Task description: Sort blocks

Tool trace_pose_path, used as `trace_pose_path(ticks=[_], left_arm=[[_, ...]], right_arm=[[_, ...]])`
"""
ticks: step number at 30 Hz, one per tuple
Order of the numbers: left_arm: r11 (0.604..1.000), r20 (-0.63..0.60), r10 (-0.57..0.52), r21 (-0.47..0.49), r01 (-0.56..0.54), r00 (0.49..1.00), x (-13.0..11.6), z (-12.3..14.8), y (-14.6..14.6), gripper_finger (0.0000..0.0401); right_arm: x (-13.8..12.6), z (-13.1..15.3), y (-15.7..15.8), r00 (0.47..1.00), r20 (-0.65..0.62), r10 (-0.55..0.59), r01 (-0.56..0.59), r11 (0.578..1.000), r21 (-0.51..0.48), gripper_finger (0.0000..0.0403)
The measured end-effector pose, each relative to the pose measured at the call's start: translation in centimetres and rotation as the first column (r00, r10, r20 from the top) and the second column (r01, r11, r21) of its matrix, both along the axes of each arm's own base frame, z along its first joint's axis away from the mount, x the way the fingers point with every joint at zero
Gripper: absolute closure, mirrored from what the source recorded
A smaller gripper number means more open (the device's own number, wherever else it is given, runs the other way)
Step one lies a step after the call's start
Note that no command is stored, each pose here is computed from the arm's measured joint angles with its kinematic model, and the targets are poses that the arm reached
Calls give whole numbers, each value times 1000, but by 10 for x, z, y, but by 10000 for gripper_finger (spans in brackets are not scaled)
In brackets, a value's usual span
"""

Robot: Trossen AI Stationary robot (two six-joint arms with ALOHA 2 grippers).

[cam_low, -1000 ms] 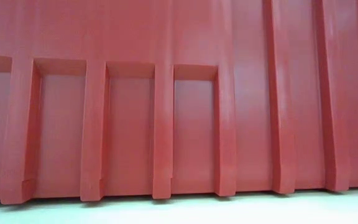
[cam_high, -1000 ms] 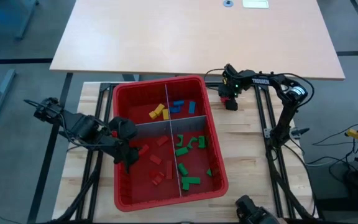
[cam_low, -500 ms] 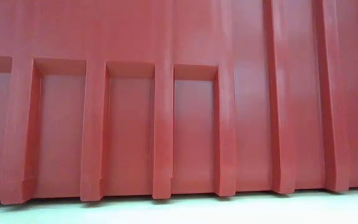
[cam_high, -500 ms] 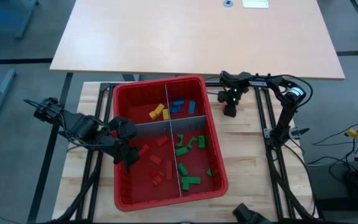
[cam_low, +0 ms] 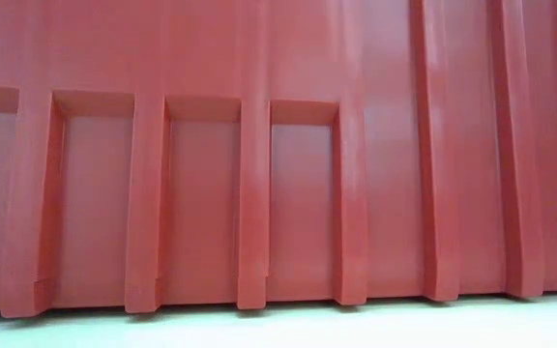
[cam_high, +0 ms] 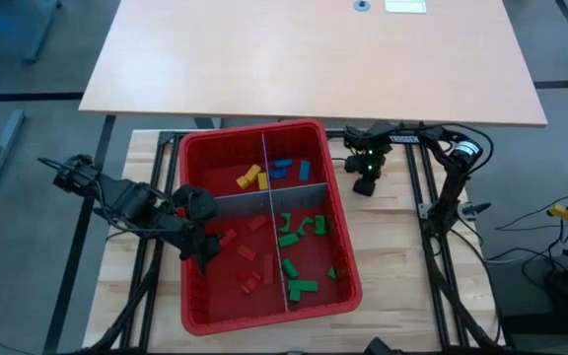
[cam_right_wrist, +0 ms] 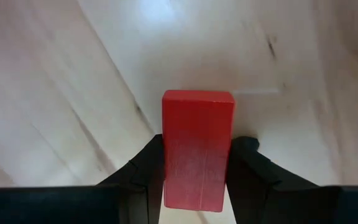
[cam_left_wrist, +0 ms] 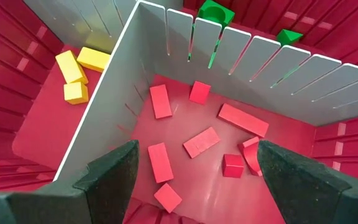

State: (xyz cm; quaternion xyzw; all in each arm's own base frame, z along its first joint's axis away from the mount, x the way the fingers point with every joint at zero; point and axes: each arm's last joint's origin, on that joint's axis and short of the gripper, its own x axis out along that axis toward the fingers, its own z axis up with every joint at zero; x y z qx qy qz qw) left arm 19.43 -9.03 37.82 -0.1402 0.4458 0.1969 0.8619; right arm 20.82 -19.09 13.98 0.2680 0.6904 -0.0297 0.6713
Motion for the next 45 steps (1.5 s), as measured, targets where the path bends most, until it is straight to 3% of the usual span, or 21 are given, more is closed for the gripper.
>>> trace_pose_path(ticks=[6,16,22,28,32,35,40,45], left_arm=[[1000,-1,-8,1,8,1000,-1,0,-1,89],[999,1,-40,13,40,999,0,0,-3,89],[993,20,-87,80,85,996,2,2,-3,89],[979,68,-134,166,121,989,6,5,-4,89],[971,153,-140,215,105,978,13,11,-5,89],[968,276,-106,247,36,955,20,19,-6,89],[961,495,-101,272,-44,863,31,44,-3,89],[981,635,-94,192,-38,767,36,64,5,89]], right_arm=[[-2,15,4,998,4,-70,70,997,-26,288],[-14,68,14,974,148,-173,195,969,-150,288],[-26,103,26,933,267,-242,297,935,-191,288],[-40,137,43,855,431,-289,383,912,-149,288],[-47,159,53,763,569,-305,425,901,-88,288],[-50,177,60,656,683,-320,449,893,-13,288],[-51,210,69,434,843,-318,442,890,109,288],[-44,239,81,238,936,-259,371,915,158,288]])
